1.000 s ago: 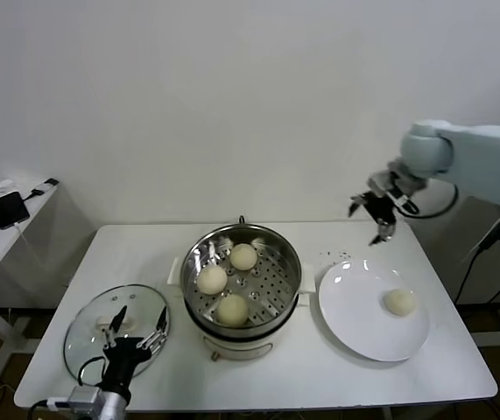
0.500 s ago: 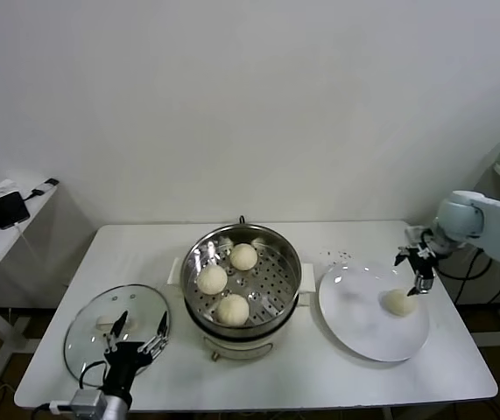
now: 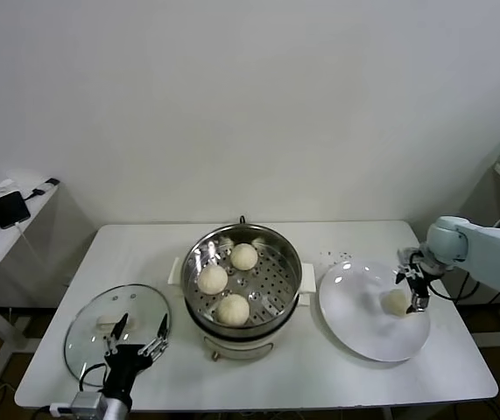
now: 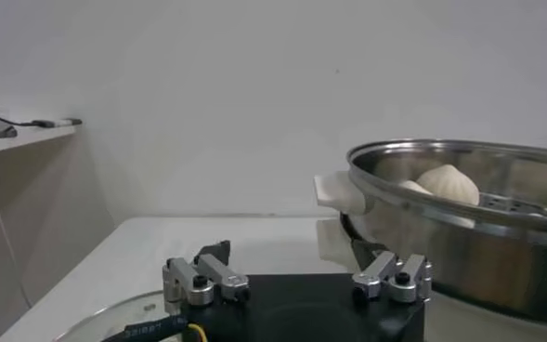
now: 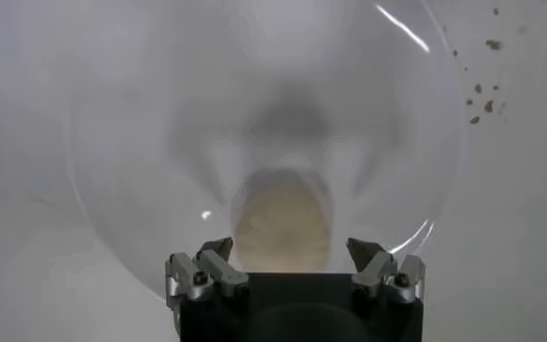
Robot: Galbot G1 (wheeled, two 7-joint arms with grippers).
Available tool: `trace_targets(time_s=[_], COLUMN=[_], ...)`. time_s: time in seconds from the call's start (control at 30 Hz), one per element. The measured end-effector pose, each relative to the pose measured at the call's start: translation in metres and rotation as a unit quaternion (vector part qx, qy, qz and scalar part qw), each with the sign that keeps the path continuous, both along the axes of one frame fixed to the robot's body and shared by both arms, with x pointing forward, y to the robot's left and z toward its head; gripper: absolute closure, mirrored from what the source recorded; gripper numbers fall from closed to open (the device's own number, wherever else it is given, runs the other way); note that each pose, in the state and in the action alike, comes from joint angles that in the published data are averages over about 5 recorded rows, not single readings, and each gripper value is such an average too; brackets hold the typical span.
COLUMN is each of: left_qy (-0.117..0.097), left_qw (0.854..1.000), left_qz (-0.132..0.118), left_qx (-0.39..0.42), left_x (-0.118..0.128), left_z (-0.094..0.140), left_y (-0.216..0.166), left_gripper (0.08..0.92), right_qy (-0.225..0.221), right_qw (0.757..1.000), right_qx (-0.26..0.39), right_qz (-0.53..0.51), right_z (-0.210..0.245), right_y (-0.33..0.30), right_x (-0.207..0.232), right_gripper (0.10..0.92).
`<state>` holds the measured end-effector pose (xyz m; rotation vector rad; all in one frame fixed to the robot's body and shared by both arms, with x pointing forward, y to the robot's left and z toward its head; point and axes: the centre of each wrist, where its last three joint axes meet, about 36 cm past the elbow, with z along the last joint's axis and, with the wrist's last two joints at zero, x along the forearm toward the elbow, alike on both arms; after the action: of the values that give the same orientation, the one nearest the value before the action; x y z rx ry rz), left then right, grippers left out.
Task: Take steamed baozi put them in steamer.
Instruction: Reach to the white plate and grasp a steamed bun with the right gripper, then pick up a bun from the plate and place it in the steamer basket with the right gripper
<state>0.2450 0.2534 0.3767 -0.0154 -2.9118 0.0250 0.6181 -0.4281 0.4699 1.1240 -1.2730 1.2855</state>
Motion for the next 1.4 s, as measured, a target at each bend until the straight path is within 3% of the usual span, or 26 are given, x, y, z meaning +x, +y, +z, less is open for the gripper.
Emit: trace_targets(time_s=[0.27, 0.53, 0.77, 1.03, 1.23, 1.4], left_qy=[0.0, 0.0, -0.003, -0.009, -0.014, -0.019], left_qw=[1.0, 1.0, 1.0, 1.0, 1.0, 1.0], left_qz=[-0.002, 0.0, 0.0, -0.006, -0.012, -0.014], left_qx=[0.0, 0.001, 0.001, -0.001, -0.001, -0.003], left_x=[0.001, 0.001, 0.001, 0.003, 0.005, 0.007], left_z=[-0.001, 0.0, 0.004, 0.01, 0.014, 0.016], left_y=[-0.001, -0.001, -0.001, -0.003, -0.004, -0.006], left_gripper=[0.177, 0.177, 0.177, 0.177, 0.177, 0.177], right_qy=[-0.003, -0.003, -0.01, -0.038, -0.064, -0.07], right_qw=[1.0, 1.0, 1.0, 0.999, 0.995, 0.991], right_qx=[-0.003, -0.006, -0.002, 0.023, 0.066, 0.104], right_qz=[-0.001, 0.0, 0.003, 0.024, 0.043, 0.055], right_z=[-0.013, -0.013, 0.008, 0.093, 0.183, 0.228], right_y=[0.004, 0.006, 0.011, 0.051, 0.107, 0.162], right_x=[0.0, -0.003, 0.0, 0.015, 0.018, 0.007], right_gripper=[0.203, 0.342, 0.36, 0.361, 0.361, 0.361])
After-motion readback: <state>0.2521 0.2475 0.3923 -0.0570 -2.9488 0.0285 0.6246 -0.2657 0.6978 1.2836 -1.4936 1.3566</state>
